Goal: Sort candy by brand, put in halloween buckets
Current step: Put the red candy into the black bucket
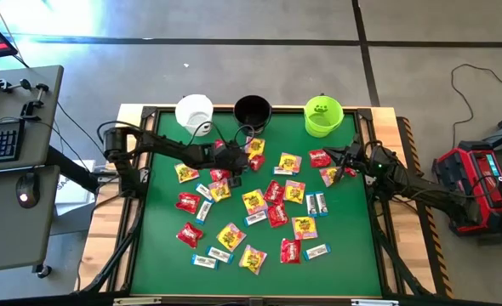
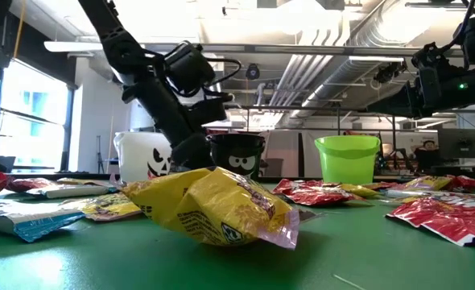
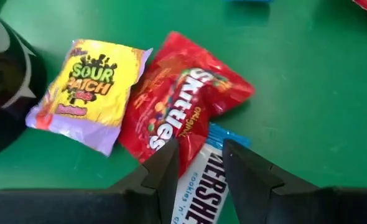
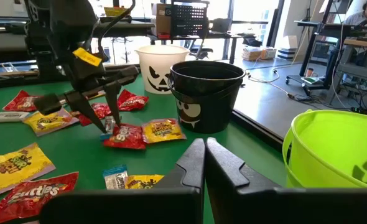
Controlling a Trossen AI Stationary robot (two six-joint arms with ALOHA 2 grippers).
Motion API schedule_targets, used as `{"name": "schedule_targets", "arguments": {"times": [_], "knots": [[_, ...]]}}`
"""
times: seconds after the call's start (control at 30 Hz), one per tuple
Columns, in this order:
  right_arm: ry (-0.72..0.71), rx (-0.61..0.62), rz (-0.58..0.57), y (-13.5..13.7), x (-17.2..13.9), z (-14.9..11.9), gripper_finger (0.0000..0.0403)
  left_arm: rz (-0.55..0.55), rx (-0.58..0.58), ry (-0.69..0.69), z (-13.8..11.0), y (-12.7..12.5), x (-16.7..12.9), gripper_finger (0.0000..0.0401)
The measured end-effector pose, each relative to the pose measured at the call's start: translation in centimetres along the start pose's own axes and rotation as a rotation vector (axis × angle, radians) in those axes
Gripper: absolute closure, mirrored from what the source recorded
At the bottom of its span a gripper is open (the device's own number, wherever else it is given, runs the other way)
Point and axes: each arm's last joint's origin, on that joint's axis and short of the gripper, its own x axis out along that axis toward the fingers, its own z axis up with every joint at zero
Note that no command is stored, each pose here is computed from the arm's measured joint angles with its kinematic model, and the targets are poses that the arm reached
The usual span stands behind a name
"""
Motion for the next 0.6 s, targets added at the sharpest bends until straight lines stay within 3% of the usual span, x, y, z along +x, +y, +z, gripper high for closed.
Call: {"name": "schedule_targets", "arguments": {"times": [0.3, 0.6], "knots": [[0.0, 0.0, 0.0, 0.0, 0.0, 0.0, 0.0403, 0.009, -0.003, 0.009, -0.2, 0.6, 0.2, 0.0291], [0.0, 0.0, 0.0, 0.0, 0.0, 0.0, 0.0403, 0.025, -0.009, 0.013, -0.5, 1.4, 0.4, 0.0387]]}}
